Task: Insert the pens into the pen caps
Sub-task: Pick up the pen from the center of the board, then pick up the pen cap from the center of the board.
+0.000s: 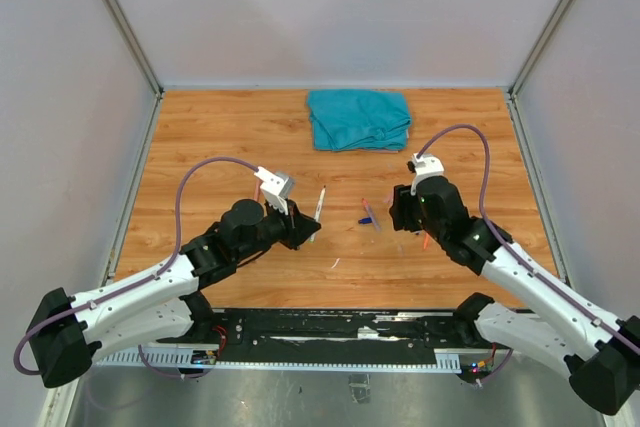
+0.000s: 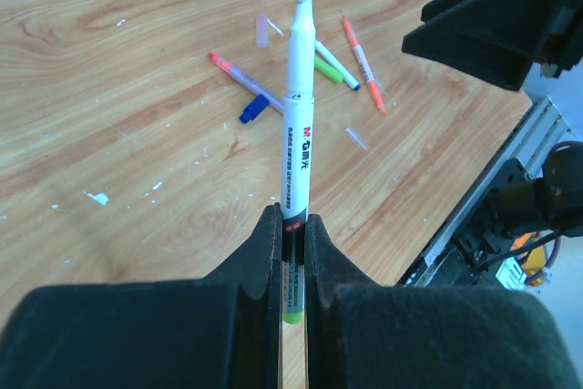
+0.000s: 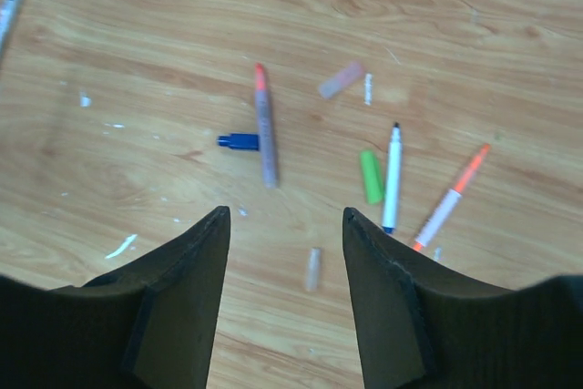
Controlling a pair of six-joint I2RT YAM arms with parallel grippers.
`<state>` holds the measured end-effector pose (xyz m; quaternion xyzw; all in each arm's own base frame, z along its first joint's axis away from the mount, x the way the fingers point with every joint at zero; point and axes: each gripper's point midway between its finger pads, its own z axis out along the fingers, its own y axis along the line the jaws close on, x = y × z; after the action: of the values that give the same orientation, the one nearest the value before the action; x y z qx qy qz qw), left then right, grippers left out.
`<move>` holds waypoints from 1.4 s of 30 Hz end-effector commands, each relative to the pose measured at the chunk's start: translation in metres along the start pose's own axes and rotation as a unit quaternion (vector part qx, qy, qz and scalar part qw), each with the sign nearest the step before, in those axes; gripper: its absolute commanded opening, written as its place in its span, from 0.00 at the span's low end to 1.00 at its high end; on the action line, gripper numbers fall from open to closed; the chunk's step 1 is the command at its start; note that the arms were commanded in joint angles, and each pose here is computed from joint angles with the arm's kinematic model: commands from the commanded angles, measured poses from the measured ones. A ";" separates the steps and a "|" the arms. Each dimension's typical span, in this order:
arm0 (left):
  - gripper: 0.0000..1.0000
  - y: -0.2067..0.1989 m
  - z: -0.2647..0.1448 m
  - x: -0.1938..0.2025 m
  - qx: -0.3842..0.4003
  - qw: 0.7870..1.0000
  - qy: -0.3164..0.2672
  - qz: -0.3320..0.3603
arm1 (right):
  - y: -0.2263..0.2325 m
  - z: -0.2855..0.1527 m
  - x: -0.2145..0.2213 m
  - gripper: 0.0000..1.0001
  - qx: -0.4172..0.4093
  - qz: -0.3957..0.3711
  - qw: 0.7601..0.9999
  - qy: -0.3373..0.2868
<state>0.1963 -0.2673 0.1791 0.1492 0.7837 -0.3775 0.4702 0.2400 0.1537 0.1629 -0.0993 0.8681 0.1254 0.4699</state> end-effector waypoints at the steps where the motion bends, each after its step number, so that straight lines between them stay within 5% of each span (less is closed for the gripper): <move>1: 0.01 0.005 -0.001 -0.005 -0.013 1.000 -0.005 0.010 | -0.032 0.002 0.012 0.52 0.066 -0.014 0.995 0.068; 9: 0.01 0.008 -0.003 -0.001 -0.022 1.000 0.003 0.013 | -0.045 0.018 0.044 0.48 0.071 -0.006 0.982 0.173; 22: 0.00 0.008 -0.002 0.005 -0.018 0.999 0.019 0.019 | -0.054 0.044 0.051 0.52 0.066 0.011 0.973 0.220; 30: 0.00 0.008 -0.002 0.004 -0.021 0.999 0.022 0.022 | -0.050 0.060 0.060 0.36 0.044 0.002 0.962 0.268; 42: 0.01 0.008 -0.002 0.006 -0.020 0.999 0.025 0.019 | -0.059 0.082 0.077 0.34 0.069 -0.006 0.948 0.310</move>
<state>0.1930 -0.2570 0.1540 0.1602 0.8132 -0.3386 0.4454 0.2723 0.1257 0.0457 -0.1069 0.9762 0.0418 0.1840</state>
